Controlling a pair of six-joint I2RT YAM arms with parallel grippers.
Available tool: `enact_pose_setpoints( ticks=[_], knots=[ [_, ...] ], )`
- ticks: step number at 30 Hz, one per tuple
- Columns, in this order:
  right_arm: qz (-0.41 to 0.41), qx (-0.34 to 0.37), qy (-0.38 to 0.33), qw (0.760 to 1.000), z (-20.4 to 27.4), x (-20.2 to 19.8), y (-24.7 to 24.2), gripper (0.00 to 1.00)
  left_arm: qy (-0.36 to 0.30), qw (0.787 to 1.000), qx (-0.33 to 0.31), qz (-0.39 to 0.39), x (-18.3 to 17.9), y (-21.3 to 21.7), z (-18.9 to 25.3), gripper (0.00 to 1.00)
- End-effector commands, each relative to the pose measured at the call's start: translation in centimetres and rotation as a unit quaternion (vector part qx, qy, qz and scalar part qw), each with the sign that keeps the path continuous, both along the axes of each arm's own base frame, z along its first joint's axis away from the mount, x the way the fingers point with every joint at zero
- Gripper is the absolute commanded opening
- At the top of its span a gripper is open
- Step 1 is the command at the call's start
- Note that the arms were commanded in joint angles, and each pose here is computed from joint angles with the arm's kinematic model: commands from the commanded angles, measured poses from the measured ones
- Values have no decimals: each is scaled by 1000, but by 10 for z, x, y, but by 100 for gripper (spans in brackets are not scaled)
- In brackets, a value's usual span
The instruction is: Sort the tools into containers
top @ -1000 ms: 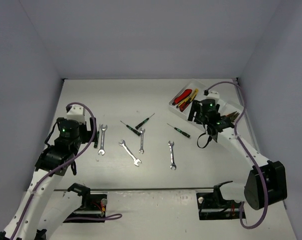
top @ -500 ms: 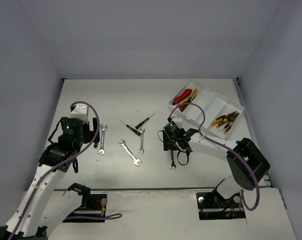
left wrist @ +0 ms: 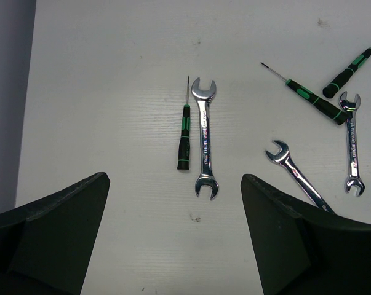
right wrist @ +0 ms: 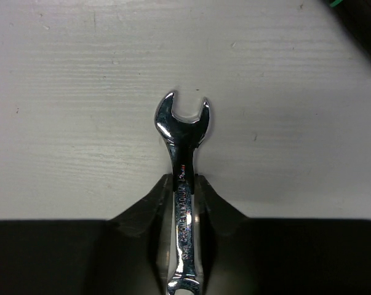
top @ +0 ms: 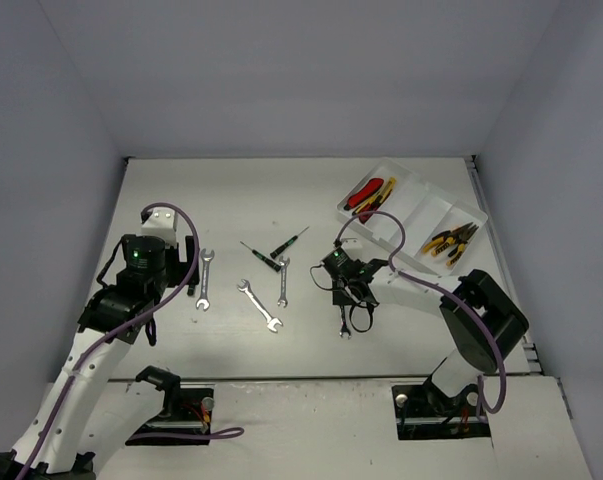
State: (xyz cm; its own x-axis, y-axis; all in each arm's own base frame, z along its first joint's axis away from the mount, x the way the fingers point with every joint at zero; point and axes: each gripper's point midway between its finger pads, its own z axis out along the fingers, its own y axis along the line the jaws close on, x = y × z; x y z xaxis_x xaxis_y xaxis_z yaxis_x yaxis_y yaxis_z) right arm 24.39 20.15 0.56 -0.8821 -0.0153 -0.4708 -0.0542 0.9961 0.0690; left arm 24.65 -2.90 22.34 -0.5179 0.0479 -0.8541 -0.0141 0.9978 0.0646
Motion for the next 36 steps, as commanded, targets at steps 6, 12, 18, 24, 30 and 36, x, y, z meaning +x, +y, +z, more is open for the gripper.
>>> enact_pose_setpoints(
  ticks=[6,12,18,24,30,36],
  knots=[
    [4,-30,19,999,-12,-2,3,0,-30,1000,-10,-2,8,-2,16,85],
    [0,-7,-57,998,38,43,22,0,-30,1000,-8,0,7,-1,16,85],
    [-19,-10,-96,995,60,68,18,0,-31,999,-10,0,7,-2,16,85],
    [-59,-21,-125,990,75,87,-6,0,-33,999,-10,-2,7,-2,17,85],
    [-110,-24,-145,983,96,112,-53,0,-33,999,-11,-3,7,-2,17,85],
    [-165,-14,-164,972,125,151,-113,0,-32,999,-11,-4,7,-3,16,85]
  ],
)
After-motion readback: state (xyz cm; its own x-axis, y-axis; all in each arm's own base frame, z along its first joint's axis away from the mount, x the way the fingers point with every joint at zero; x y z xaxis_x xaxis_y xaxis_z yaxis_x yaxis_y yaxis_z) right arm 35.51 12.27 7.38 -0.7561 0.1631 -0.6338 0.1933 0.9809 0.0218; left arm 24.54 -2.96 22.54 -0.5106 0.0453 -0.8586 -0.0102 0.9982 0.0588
